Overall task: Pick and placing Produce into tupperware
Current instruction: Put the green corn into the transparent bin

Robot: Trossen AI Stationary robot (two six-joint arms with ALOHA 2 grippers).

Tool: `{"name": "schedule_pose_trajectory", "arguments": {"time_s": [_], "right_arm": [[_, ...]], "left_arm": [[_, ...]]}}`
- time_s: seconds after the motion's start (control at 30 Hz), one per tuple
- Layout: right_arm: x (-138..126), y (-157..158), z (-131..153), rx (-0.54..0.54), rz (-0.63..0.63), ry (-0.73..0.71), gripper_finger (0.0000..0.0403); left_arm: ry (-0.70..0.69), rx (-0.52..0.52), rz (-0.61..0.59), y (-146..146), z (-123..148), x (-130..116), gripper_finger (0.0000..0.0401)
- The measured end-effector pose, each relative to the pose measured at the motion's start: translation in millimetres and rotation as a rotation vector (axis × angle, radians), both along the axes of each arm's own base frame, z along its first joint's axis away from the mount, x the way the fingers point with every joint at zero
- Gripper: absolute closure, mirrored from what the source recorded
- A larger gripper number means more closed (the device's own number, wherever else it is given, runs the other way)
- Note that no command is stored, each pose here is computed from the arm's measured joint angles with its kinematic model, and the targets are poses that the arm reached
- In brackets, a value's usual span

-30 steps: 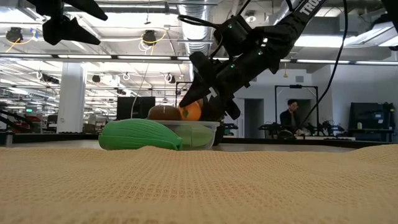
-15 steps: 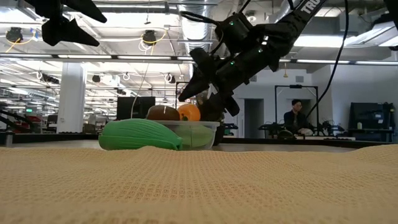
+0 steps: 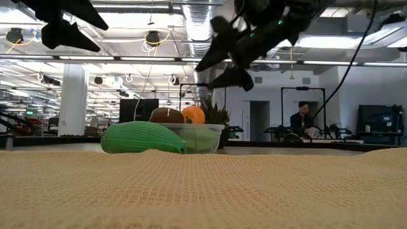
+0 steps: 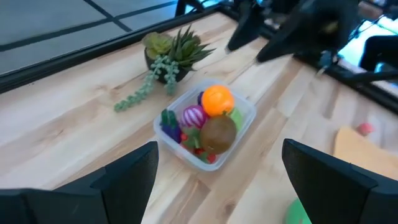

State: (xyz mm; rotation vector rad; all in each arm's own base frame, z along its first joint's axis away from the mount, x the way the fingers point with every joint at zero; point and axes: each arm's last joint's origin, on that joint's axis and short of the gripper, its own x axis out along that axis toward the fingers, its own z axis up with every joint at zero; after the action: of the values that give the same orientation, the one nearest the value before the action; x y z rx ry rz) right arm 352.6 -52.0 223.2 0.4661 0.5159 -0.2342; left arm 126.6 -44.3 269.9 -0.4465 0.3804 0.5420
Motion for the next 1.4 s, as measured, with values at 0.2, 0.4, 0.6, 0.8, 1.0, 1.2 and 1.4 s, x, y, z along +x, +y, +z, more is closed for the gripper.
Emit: {"name": "schedule_pose_trajectory", "arguments": {"time_s": [0.2,0.4,0.6,0.8,1.0,1.2,1.4], "right_arm": [[-26,15,37,-0.049,0.064,-0.01,0.0109],[-62,37,63,-0.066,0.144,0.065,0.0109],[-99,61,76,-0.001,0.19,0.174,0.0109],[-130,84,81,0.096,0.21,0.285,0.0109],[-153,108,81,0.178,0.222,0.384,0.0109],[-170,131,77,0.188,0.22,0.468,0.0109],[-185,147,74,0.138,0.169,0.509,0.0111]], "left_arm": [[0.09,0.065,0.019,-5,-12,11,0.0069],[0.196,0.116,0.01,-14,-27,26,0.0069],[0.256,0.097,-0.011,-21,-39,38,0.0069],[0.283,0.084,-0.051,-25,-44,43,0.0069],[0.246,0.057,-0.147,-30,-39,49,0.0069],[0.179,0.065,-0.293,-37,-32,58,0.0069],[0.151,0.119,-0.432,-46,-33,74,0.0069]]}}
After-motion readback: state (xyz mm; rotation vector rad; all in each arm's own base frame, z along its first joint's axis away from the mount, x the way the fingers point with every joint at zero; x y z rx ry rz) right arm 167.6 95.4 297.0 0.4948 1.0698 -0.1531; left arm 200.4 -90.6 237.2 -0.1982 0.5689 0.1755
